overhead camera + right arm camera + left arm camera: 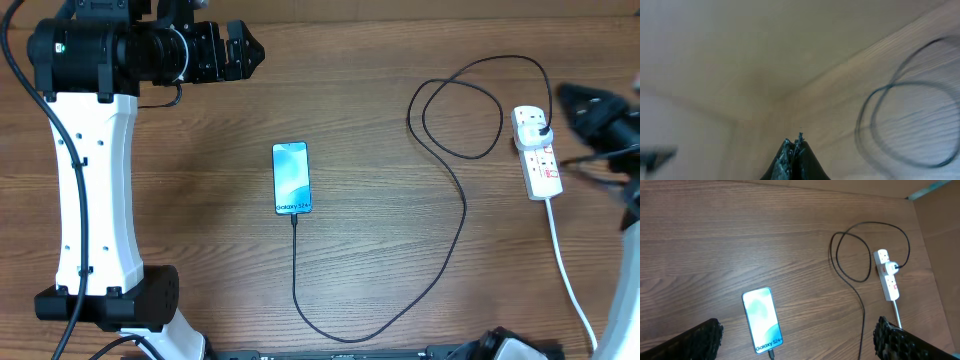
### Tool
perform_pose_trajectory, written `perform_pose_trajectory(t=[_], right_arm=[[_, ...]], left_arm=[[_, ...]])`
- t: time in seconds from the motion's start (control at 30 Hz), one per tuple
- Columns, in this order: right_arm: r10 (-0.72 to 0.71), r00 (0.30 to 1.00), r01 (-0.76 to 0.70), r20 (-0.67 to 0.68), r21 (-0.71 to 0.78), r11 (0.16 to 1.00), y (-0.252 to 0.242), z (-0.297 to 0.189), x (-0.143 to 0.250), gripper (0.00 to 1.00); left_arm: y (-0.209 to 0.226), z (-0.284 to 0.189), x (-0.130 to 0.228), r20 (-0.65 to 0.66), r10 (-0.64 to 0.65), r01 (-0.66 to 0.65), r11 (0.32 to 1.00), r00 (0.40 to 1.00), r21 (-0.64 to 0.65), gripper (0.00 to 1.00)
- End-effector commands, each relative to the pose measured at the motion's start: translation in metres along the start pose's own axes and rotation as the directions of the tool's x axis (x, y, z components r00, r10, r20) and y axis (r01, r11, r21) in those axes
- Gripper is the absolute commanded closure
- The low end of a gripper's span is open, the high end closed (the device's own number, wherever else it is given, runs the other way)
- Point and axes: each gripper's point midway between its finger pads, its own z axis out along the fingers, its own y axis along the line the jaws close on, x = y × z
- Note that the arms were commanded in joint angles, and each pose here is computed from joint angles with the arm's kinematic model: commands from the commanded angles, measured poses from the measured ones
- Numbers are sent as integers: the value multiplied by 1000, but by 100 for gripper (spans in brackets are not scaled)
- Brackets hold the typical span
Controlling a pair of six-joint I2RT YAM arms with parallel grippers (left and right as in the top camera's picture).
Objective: Plug charger to phone and switch on socket
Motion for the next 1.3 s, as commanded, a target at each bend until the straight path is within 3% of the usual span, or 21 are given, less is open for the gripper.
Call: perform_pose_trajectory(t=[0.0,0.13,0.2,0.27,0.67,0.9,1.07,1.27], right_arm=[[-224,973,222,-45,-49,974,42,-6,28,92],[-298,945,302,-133,10,953,56,-19,68,76],[-281,945,290,-169,33,956,58,-27,83,51],[-250,945,263,-212,35,964,61,-36,100,0],[-167,941,201,-294,89,976,48,-41,121,0],[-266,909,293,-322,36,956,50,-43,127,0],[-445,840,425,-309,-135,895,73,-41,136,0],[-637,758,612,-141,-182,769,103,-44,134,0]], left_arm=[[0,3,0,-5,8,-8,1000,1000,-4,0],[0,3,0,-5,8,-8,1000,1000,-4,0],[0,2,0,-4,9,-9,1000,1000,-4,0],[0,3,0,-5,8,-8,1000,1000,-4,0],[0,3,0,-5,8,-8,1000,1000,-4,0],[0,3,0,-5,8,-8,1000,1000,-4,0],[0,3,0,-5,8,-8,1000,1000,-4,0],[0,3,0,-5,8,-8,1000,1000,-4,0]])
